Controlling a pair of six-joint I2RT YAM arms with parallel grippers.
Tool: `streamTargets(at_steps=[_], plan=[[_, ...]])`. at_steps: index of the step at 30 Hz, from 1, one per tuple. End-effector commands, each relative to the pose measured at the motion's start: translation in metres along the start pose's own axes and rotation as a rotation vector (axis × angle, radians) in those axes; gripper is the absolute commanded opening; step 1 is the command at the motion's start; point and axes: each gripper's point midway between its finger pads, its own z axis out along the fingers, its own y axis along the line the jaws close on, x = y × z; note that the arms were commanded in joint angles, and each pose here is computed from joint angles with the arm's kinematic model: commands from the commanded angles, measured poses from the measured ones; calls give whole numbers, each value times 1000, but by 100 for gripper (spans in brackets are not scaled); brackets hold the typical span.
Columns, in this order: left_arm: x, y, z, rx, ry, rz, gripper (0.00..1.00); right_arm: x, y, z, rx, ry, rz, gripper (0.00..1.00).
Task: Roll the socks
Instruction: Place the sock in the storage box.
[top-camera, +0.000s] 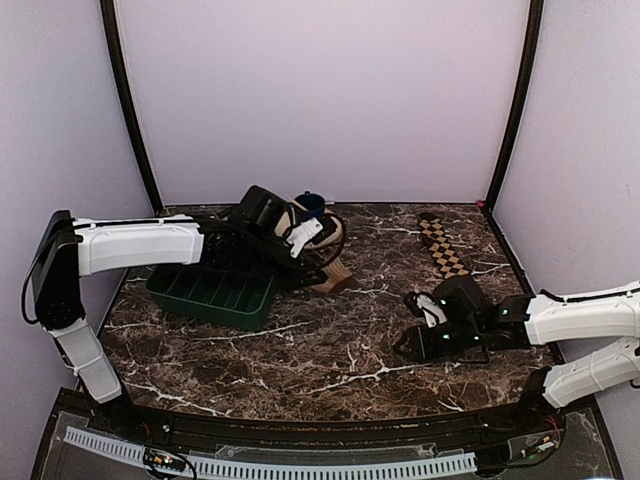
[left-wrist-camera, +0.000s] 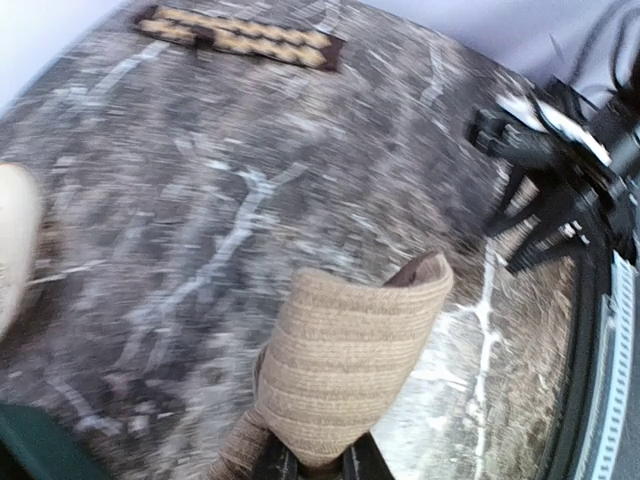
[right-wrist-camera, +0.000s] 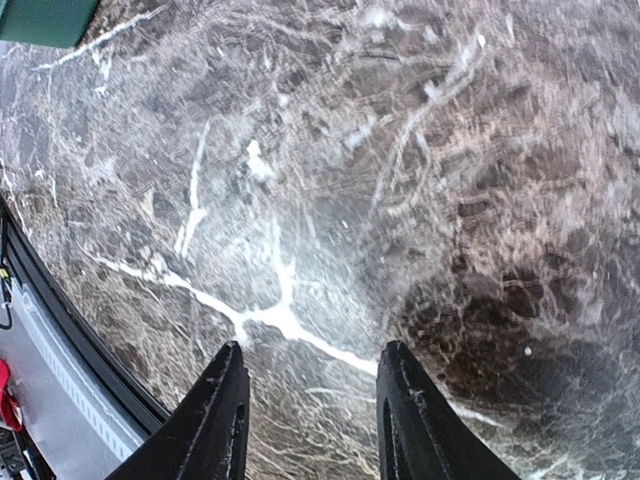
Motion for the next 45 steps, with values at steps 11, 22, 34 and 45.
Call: streamTargets(at_steps=[11,22,34,45], plan=[[10,166,-175,-812,-63,-242,0,-43,31,8,-52,-72,-78,40],[110,214,-214,-1115,211,-418,0,-66,53,24,-89,-70,-151,40],[171,211,-234,-1282,459,-515,0,-66,64,35,-150,-62,-200,40],[203,189,-248,-1323,615,-598,0,-70,76,38,-208,-67,-232,40]])
